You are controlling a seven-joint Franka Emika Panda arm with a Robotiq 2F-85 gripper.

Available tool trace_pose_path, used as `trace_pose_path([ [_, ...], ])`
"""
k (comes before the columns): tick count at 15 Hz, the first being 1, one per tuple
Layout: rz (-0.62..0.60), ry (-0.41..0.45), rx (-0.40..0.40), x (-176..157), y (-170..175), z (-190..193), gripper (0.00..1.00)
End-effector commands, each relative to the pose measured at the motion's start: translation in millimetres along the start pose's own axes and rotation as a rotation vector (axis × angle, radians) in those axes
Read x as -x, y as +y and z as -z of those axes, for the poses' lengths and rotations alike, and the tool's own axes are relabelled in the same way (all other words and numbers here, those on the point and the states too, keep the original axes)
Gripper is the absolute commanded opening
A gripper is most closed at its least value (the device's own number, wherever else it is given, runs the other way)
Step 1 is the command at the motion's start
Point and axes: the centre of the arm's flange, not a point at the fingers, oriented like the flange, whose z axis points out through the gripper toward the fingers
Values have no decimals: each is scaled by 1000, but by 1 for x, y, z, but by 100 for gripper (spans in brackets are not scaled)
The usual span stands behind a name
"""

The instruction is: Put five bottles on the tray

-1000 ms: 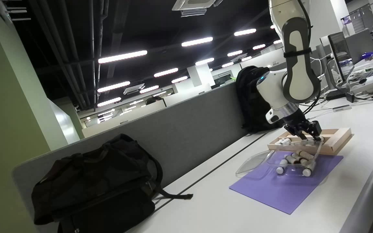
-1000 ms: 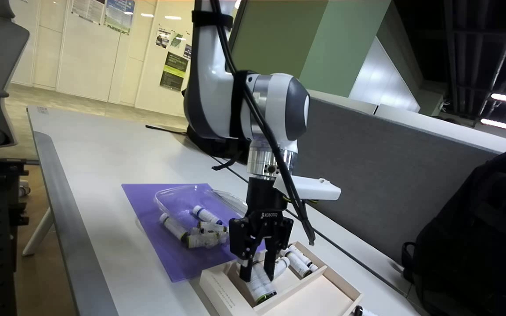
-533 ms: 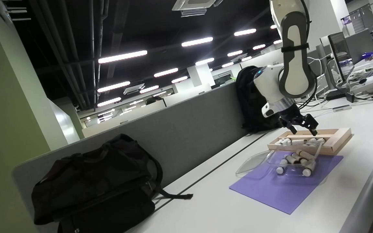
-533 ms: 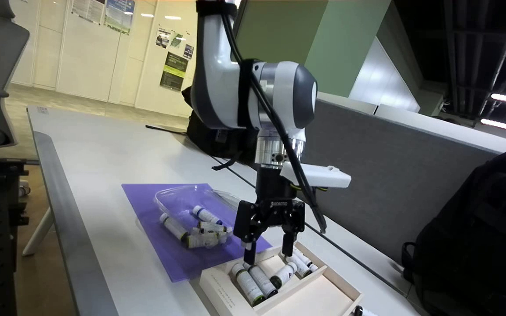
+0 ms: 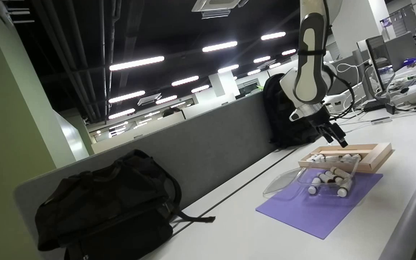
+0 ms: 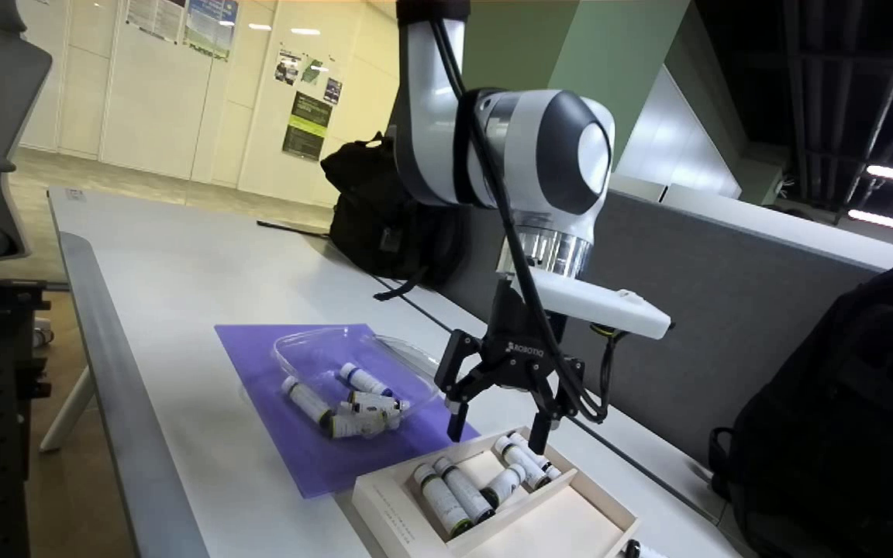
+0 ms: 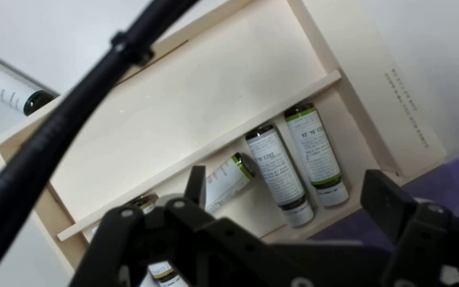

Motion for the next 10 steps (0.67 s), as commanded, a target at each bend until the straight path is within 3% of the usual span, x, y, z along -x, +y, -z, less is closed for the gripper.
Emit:
trace_pose_path([
  [1,-186,16,-58,-18,23,-3,100],
  [4,-326,23,-97,-27,37,-11,100],
  [5,-225,32,-75,-17,18,-7,100],
  [10,-223,29,-81,-21,18,-12,100],
])
